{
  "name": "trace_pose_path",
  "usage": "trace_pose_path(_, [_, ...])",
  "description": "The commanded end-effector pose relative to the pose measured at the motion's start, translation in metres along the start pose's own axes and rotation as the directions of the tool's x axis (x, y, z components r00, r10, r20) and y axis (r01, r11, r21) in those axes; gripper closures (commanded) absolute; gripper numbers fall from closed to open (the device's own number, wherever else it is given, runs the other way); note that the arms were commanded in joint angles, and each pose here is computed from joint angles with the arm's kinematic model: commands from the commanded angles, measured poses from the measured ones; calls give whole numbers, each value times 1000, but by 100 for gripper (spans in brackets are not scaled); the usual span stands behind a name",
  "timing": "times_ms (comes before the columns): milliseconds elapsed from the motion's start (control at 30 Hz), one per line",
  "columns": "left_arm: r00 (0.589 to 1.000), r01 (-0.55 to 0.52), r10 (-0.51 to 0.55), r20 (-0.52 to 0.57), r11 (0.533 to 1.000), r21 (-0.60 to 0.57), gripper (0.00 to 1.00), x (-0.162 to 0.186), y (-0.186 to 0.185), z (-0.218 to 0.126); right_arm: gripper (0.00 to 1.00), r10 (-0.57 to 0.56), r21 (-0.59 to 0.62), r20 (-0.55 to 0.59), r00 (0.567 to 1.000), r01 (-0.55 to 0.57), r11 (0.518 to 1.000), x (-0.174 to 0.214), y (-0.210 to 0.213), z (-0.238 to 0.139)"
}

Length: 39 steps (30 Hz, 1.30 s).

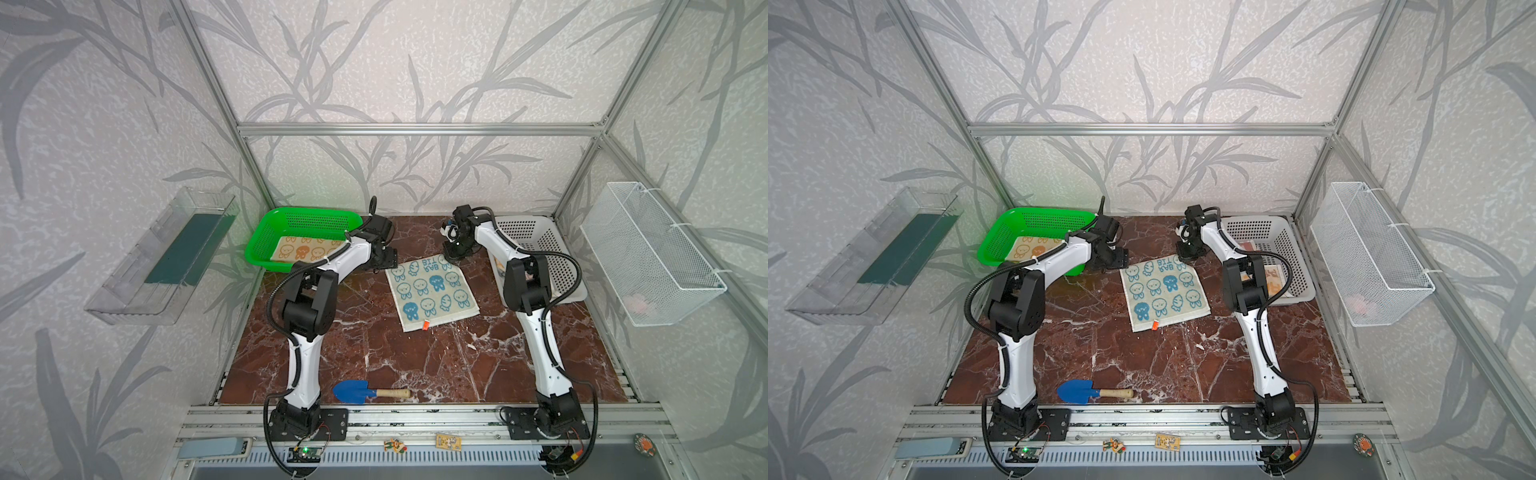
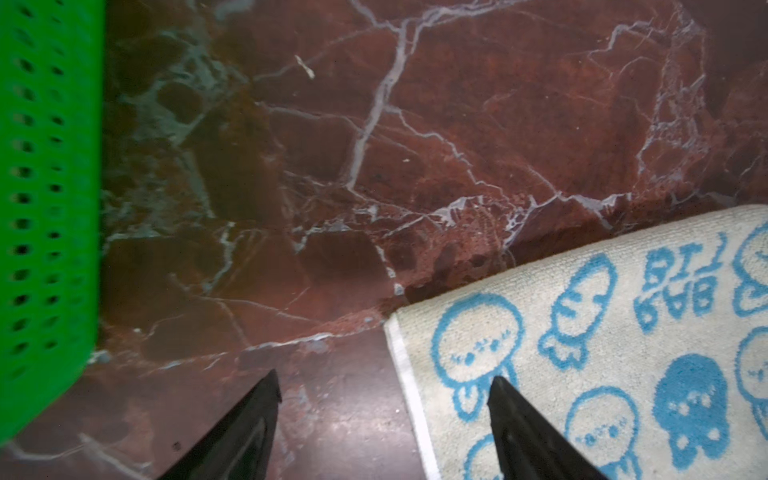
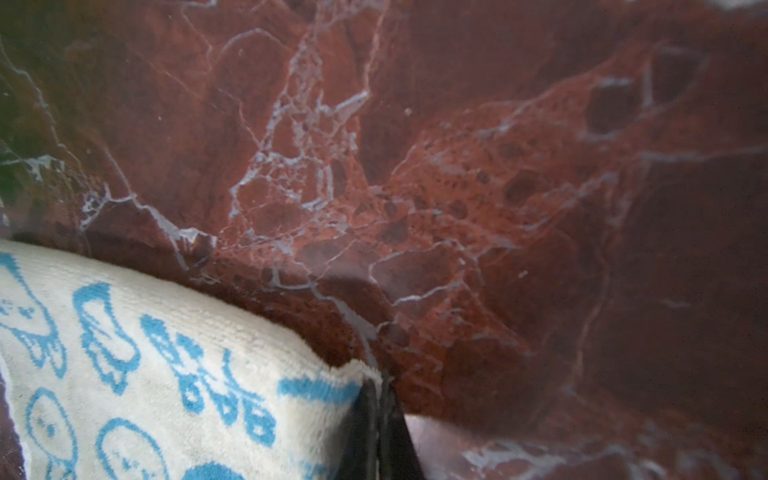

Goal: Fold and stack the towels

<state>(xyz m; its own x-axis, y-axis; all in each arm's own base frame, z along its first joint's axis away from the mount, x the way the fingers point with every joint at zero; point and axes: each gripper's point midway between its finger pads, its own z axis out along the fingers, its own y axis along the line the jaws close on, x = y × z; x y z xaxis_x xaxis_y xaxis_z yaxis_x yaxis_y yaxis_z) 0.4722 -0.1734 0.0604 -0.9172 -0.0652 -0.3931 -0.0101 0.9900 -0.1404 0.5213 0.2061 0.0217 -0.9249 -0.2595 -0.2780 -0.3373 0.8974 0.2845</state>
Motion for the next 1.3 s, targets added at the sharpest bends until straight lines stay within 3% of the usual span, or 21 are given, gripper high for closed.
trace_pose_path(0, [999, 19, -17, -48, 999, 31, 24, 4, -6, 8, 100, 0, -5, 5, 1000, 0, 1000, 0, 1, -18])
trace_pose_path(333, [995, 53, -49, -86, 998, 40, 42, 5, 2, 34, 100, 6, -20, 13, 1000, -5, 1000, -2, 4, -18])
trace_pose_path(633, [993, 74, -65, -99, 993, 95, 52, 5, -5, 49, 100, 9, -31, 10, 1000, -9, 999, -2, 5, -17])
trace_pose_path(833, [988, 68, -52, -145, 992, 106, 66, 17, -5, 50, 100, 10, -27, 11, 1000, -10, 1000, -2, 3, -17])
trace_pose_path(1267, [981, 36, -20, -191, 996, 77, 76, 34, 3, 48, 100, 20, -36, 12, 1000, -19, 999, -1, 5, -16])
